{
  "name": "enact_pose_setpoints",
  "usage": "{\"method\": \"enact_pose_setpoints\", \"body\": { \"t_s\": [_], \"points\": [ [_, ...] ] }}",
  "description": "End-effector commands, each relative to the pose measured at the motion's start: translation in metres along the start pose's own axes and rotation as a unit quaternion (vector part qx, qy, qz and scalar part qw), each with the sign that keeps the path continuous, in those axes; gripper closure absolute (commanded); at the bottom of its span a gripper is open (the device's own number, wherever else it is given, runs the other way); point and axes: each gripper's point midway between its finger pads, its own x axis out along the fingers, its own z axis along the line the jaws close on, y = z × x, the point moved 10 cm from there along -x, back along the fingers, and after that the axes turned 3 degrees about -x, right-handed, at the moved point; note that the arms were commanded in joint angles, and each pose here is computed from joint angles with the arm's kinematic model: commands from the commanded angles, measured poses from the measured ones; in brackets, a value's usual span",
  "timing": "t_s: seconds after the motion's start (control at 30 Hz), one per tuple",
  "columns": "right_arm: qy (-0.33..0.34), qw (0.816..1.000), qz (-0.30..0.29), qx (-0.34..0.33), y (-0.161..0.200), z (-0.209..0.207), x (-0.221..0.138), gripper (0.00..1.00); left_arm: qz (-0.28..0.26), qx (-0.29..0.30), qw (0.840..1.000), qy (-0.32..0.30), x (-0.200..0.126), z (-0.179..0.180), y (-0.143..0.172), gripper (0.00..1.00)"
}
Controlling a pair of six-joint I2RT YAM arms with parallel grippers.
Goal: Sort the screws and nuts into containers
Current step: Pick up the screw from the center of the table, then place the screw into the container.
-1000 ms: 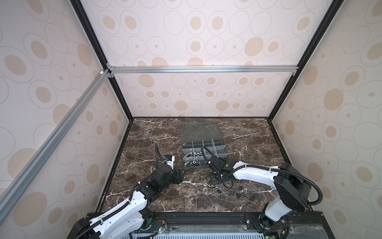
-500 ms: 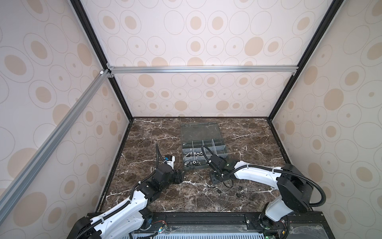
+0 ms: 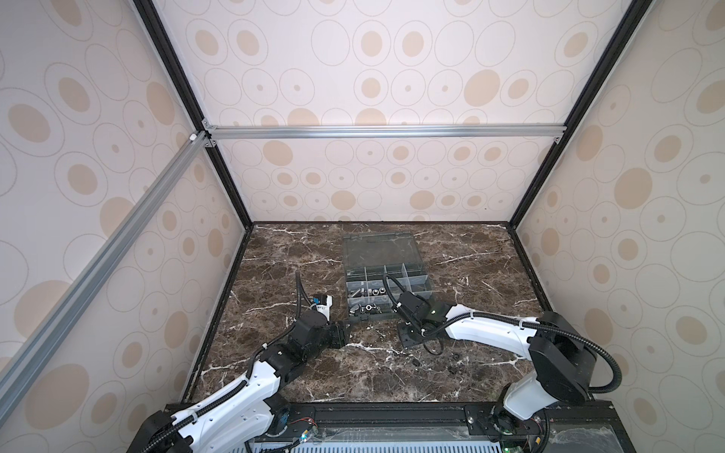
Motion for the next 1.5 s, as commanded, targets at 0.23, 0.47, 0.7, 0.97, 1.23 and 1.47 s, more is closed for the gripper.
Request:
{"method": "enact_pose_setpoints", "body": {
  "t_s": [0.23,0.47,0.7,0.97,1.23,1.47],
  "points": [
    [0.0,1.0,-0.027,-0.011,-0.018,0.004,-0.016,0.92,-0.011,-0.006,1.0,0.019,0.002,-0.01,-0.009,0.36],
    [-0.008,0.999,-0.043,-0.015,-0.04,0.0,-0.02,0.92,-0.008,-0.002,1.0,0.026,0.004,-0.016,-0.009,0.36],
    [-0.019,0.998,-0.062,-0.006,-0.07,-0.011,-0.024,0.92,-0.005,0.007,0.999,0.031,0.006,-0.024,-0.008,0.36],
    [-0.019,0.997,-0.079,0.001,-0.11,-0.021,-0.029,0.92,-0.015,0.009,0.999,0.041,0.004,-0.029,-0.008,0.36],
    [-0.017,0.997,-0.071,0.003,-0.14,-0.025,-0.014,0.92,-0.008,0.016,0.999,0.043,0.006,-0.032,-0.008,0.36],
    [-0.007,0.998,-0.055,0.019,-0.15,-0.038,0.006,0.92,-0.013,0.012,0.999,0.042,0.003,-0.031,-0.005,0.36]
  ]
}}
